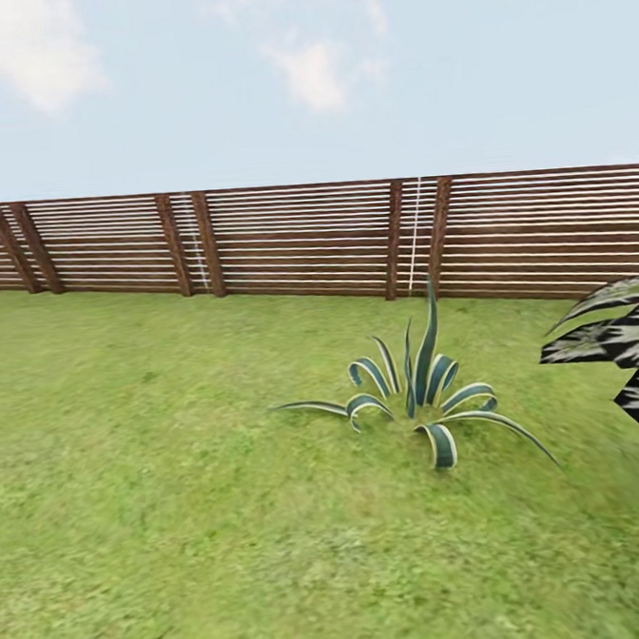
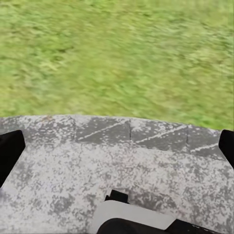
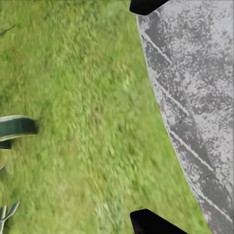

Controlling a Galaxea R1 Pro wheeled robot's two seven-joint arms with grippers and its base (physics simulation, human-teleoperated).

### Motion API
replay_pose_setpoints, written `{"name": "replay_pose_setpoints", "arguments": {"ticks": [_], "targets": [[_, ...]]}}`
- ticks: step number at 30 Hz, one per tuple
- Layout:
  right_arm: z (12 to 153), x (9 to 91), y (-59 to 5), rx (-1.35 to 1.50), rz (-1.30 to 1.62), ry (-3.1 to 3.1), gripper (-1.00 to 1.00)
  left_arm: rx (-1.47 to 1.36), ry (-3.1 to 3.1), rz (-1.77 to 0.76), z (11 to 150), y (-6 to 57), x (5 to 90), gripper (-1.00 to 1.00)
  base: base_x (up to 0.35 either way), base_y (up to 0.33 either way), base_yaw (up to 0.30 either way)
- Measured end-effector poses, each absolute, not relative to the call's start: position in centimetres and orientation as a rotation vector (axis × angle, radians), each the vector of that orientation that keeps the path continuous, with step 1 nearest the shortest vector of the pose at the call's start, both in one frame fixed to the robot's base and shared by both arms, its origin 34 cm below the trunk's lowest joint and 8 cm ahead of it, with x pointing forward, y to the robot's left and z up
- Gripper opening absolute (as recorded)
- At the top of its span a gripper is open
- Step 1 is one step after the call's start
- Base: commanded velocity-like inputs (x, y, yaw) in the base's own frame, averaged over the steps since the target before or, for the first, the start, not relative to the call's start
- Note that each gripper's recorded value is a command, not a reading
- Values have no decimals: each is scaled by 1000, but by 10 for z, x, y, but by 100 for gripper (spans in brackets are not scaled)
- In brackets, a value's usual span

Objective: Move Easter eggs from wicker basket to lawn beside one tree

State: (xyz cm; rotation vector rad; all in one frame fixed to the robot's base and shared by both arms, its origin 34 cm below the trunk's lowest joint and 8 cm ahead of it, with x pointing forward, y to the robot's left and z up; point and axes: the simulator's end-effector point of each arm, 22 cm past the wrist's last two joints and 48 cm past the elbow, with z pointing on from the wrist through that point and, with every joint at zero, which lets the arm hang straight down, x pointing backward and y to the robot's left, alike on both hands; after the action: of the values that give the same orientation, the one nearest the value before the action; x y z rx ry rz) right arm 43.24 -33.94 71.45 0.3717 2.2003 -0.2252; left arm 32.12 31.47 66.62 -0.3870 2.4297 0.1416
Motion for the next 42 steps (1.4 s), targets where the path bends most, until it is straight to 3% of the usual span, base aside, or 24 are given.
{"name": "replay_pose_setpoints", "arguments": {"ticks": [14,42], "targets": [[714,432,-339,369,-225,2203,100,-386,2433,141,666,314,320,100,253,223,277],[726,437,-342,368,-232,2141,100,-385,2420,137,668,314,325,100,328,7,253]]}}
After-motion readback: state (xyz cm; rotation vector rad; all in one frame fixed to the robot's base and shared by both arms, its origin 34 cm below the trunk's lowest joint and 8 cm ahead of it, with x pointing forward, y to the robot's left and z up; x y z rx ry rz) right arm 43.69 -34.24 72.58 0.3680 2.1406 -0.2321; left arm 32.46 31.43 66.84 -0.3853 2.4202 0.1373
